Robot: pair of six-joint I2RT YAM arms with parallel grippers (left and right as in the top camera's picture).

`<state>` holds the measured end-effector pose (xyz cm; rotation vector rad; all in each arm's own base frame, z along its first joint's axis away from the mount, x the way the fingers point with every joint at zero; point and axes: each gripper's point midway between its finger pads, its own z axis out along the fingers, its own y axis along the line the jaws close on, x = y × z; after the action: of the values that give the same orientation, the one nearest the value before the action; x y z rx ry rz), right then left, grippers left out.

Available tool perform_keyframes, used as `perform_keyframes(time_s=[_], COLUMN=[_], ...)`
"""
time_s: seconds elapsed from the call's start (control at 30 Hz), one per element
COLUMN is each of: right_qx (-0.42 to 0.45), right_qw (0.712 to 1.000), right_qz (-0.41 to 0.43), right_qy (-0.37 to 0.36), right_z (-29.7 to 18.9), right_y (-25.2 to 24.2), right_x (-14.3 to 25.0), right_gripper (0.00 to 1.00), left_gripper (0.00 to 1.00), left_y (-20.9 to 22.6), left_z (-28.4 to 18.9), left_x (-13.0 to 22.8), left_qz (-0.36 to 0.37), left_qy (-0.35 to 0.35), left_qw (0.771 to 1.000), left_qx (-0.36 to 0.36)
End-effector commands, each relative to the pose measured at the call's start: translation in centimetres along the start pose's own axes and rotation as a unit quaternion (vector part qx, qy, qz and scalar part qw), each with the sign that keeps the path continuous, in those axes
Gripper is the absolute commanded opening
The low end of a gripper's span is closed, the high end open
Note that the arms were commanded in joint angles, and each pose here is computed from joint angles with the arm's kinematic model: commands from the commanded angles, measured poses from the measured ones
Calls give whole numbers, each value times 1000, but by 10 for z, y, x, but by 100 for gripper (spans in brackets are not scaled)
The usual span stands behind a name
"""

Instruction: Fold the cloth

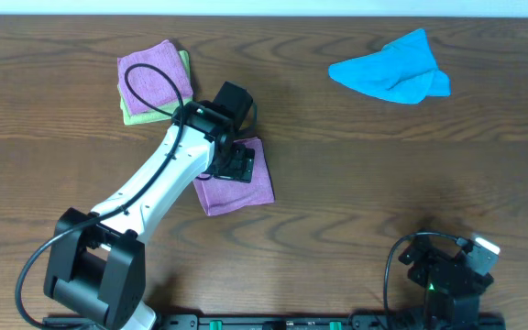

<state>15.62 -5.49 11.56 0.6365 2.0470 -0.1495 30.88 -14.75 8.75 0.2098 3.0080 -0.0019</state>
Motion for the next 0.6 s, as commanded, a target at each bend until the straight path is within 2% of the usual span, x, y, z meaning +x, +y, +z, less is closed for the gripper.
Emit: perform_keyframes(time_s=[0.0, 0.27, 0.47, 0.57], right_qx=[9, 6, -128, -147], right_qw=[1000, 1000, 989, 987], right_qz=[4, 6, 18, 7], right_qy=[2, 3, 67, 61], right_z=[2, 2, -5, -7], right_y=[-3, -2, 46, 53], right_x=[2, 3, 21, 18], right_gripper=[99, 99, 99, 99], left_gripper=[95, 95, 95, 95], left_y=[1, 1, 1, 1], left_z=[-2, -2, -2, -2], left_x=[-5, -3, -2, 0], left_qz=[8, 7, -9, -26], left_qy=[-8, -5, -3, 2], left_qw=[1000, 1000, 1000, 1000], left_qx=[-6, -6, -6, -6])
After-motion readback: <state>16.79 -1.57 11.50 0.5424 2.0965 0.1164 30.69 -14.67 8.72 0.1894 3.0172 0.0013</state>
